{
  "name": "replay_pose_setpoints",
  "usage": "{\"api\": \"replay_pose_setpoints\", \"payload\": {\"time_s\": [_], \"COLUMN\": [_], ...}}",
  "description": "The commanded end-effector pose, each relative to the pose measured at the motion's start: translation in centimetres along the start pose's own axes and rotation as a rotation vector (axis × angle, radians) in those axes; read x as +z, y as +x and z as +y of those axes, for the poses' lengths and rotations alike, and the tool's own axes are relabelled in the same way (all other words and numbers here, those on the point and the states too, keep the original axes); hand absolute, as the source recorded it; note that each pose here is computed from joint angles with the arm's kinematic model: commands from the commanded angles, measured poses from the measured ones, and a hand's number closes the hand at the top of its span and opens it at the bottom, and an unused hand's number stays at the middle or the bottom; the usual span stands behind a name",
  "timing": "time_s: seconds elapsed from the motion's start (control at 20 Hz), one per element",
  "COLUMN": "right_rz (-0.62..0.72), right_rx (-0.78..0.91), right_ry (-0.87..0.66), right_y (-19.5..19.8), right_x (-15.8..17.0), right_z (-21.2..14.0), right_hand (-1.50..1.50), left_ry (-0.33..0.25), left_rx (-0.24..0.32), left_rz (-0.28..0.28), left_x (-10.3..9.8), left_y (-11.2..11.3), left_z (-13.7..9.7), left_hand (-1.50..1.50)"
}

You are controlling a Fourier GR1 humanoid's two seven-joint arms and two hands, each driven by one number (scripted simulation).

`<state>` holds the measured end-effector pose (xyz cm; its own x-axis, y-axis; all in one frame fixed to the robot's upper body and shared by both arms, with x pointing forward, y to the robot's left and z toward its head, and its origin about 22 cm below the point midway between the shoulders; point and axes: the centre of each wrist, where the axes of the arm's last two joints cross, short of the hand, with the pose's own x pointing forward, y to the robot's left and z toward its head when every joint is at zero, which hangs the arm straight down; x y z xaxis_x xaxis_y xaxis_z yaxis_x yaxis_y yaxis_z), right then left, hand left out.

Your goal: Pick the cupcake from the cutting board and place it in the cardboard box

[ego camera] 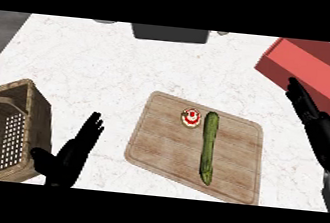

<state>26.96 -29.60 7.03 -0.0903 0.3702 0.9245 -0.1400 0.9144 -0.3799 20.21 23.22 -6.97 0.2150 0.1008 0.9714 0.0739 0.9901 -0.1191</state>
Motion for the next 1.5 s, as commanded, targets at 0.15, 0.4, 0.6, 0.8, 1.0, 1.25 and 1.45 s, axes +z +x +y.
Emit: {"api": "replay_pose_setpoints", "payload": {"time_s": [0.15, 0.4, 0.6, 0.8, 1.0, 1.25, 1.45], "right_rz": [-0.288, -0.231, -0.348, -0.4, -0.335, -0.185, -0.132], "right_rx": [-0.049, 0.225, 0.326, 0.512, 0.644, 0.88, 0.962], "right_ry": [-0.135, -0.211, -0.099, 0.021, 0.116, 0.307, 0.403], "right_y": [8.9, 12.4, 8.9, 10.5, 12.3, 14.0, 16.8], "right_x": [-2.7, -3.4, -2.3, -2.7, -2.4, -3.5, -3.3], "right_z": [-2.0, -4.2, -2.8, -0.9, 0.9, 2.7, 6.6], "right_hand": [-1.5, -1.5, -1.5, -1.5, -1.5, -1.5, -1.5], "left_ry": [-0.054, -0.159, -0.141, -0.148, -0.154, -0.157, -0.171], "left_rx": [-0.365, -0.546, -0.525, -0.535, -0.528, -0.543, -0.537], "left_rz": [-0.307, -0.383, -0.4, -0.392, -0.388, -0.38, -0.393], "left_x": [-3.1, -4.4, -5.5, -5.7, -5.2, -4.9, -5.7], "left_y": [8.4, 12.8, 16.1, 16.7, 15.7, 15.3, 15.2], "left_z": [2.5, 4.2, 3.0, 3.5, 2.4, 3.1, 1.5], "left_hand": [0.0, 0.0, 0.0, 0.0, 0.0, 0.0, 0.0]}}
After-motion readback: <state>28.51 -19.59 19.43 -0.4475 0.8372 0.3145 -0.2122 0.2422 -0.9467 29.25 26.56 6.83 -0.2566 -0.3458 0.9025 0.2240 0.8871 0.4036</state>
